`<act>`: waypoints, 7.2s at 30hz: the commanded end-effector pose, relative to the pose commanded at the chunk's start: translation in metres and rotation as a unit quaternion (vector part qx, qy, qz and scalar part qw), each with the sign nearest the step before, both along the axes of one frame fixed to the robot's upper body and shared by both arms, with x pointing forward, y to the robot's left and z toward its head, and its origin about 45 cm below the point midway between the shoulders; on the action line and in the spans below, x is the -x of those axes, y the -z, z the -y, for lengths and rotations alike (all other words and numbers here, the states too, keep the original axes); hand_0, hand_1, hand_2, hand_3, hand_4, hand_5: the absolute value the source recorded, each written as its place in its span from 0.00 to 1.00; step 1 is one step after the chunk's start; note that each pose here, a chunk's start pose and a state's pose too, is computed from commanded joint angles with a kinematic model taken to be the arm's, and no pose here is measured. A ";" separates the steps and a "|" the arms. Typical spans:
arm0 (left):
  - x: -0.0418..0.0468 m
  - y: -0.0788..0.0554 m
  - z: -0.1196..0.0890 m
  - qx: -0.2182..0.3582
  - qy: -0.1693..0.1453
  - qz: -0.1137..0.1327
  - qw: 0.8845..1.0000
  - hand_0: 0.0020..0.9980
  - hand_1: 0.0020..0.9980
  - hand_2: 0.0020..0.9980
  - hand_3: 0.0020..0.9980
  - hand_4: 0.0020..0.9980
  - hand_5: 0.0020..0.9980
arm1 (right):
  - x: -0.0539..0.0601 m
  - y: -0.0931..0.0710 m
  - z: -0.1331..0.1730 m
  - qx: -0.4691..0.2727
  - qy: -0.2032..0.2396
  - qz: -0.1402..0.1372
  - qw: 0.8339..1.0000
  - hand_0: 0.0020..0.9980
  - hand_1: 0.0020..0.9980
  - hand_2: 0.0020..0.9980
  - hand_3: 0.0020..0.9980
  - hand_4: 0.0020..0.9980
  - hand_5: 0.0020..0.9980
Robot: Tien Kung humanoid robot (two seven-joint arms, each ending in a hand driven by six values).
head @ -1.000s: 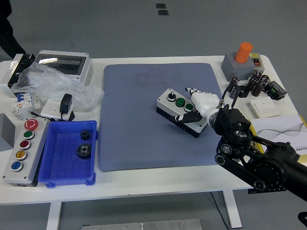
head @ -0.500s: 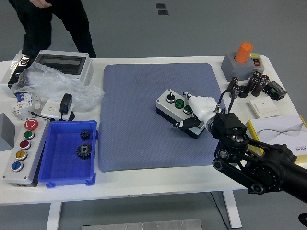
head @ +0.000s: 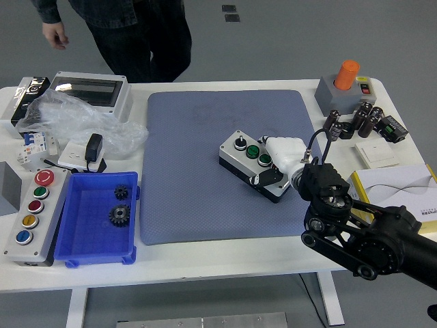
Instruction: Pick up the button,place it on the desk,press the button,press the button
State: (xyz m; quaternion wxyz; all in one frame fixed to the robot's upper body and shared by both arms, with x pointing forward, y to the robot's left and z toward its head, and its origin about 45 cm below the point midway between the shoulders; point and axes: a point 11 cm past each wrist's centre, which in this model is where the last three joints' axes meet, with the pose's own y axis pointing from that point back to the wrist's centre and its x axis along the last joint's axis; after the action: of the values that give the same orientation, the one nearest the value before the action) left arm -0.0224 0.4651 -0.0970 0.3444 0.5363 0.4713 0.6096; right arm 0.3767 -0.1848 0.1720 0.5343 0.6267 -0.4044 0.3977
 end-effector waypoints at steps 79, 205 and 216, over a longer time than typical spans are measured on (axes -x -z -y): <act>-0.0035 -0.001 -0.002 -0.013 0.011 0.005 1.000 0.70 0.74 0.67 0.69 0.71 0.44 | 0.002 -0.022 -0.019 0.087 -0.336 0.121 0.930 0.53 0.63 0.61 0.40 0.54 0.05; 0.0020 0.001 0.000 -0.012 0.017 -0.002 1.000 0.70 0.74 0.67 0.67 0.67 0.45 | 0.036 -0.060 0.018 0.014 -0.132 -0.063 0.989 0.36 0.34 0.25 0.90 0.42 0.00; 0.0007 0.000 0.000 -0.012 0.017 0.000 1.000 0.70 0.74 0.67 0.67 0.67 0.45 | 0.031 -0.051 0.023 0.019 -0.124 -0.070 0.990 0.35 0.33 0.25 0.89 0.42 0.00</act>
State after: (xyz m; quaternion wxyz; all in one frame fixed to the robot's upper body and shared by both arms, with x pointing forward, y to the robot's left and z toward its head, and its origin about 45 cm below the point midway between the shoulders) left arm -0.0231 0.4654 -0.0973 0.3480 0.5484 0.4546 0.6095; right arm 0.3460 -0.2075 0.2229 0.5196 0.6881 -0.2776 0.4237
